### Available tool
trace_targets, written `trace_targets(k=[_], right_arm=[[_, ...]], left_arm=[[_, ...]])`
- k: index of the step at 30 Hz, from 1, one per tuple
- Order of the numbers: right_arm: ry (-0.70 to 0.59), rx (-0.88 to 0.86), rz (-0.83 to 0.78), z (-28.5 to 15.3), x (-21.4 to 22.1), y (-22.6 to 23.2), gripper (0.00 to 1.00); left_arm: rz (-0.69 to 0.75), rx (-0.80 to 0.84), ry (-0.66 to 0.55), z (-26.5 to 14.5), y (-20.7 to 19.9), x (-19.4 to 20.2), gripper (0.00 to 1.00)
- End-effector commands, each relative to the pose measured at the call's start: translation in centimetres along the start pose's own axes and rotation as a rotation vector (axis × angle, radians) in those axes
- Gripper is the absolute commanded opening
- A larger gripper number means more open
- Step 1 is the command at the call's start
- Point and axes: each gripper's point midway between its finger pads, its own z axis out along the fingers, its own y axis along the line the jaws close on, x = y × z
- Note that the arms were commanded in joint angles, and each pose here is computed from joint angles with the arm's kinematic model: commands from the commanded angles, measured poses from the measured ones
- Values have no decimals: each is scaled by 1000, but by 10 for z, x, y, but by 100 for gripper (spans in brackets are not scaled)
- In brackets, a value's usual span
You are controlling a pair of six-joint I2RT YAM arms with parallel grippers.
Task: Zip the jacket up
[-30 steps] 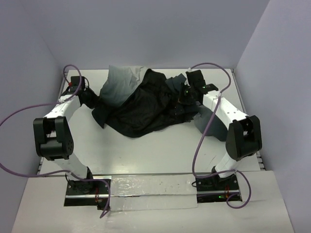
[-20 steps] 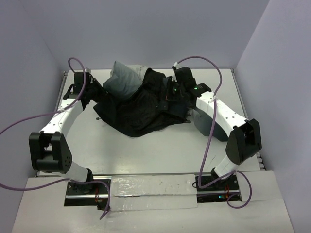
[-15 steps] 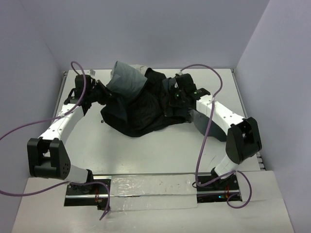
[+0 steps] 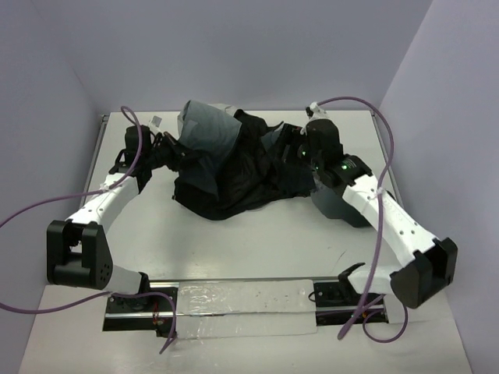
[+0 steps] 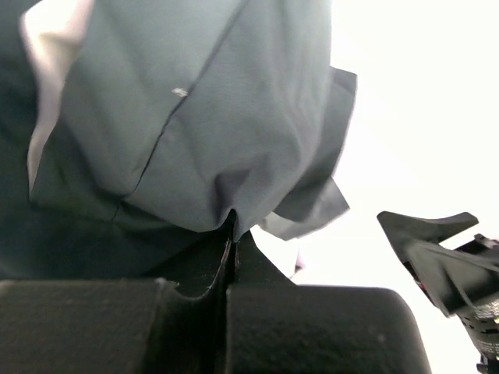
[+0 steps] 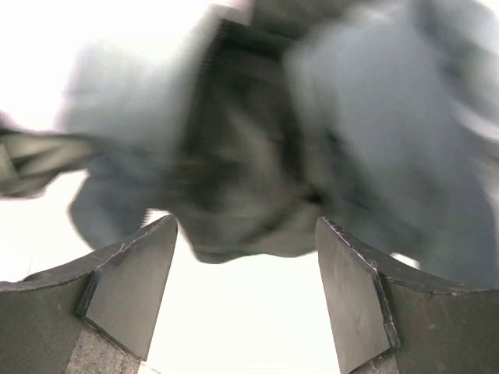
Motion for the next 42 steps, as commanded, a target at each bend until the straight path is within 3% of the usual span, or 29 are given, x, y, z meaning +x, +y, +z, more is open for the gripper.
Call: trace_targets(k=[1,7,9,15,25,37,39,42], right_arm=[[71,-302,10,11,25,71,79],[148,-602,159,10,50,122,78],[151,-647,186,10,54,125,77],[194,-663,288,19,72,120,78],[144,-545,302,85,67,110,77],[88,-754,322,78,50,139,53],[86,-783,328,76,50,142,47],[80,-796,319,73,48,145,25]], left_arm=[[100,227,67,-11,-55,3,0],[133,437,135,-32,-76,12,0],[76,479,141,-38,-76,13,0],[90,614,142,-50,-83,19,0],[100,603,143,-54,-84,19,0],[136,559,142,-56,-79,23,0],[133,563,147,-57,-79,24,0],[138,565,151,-58,-80,25,0]])
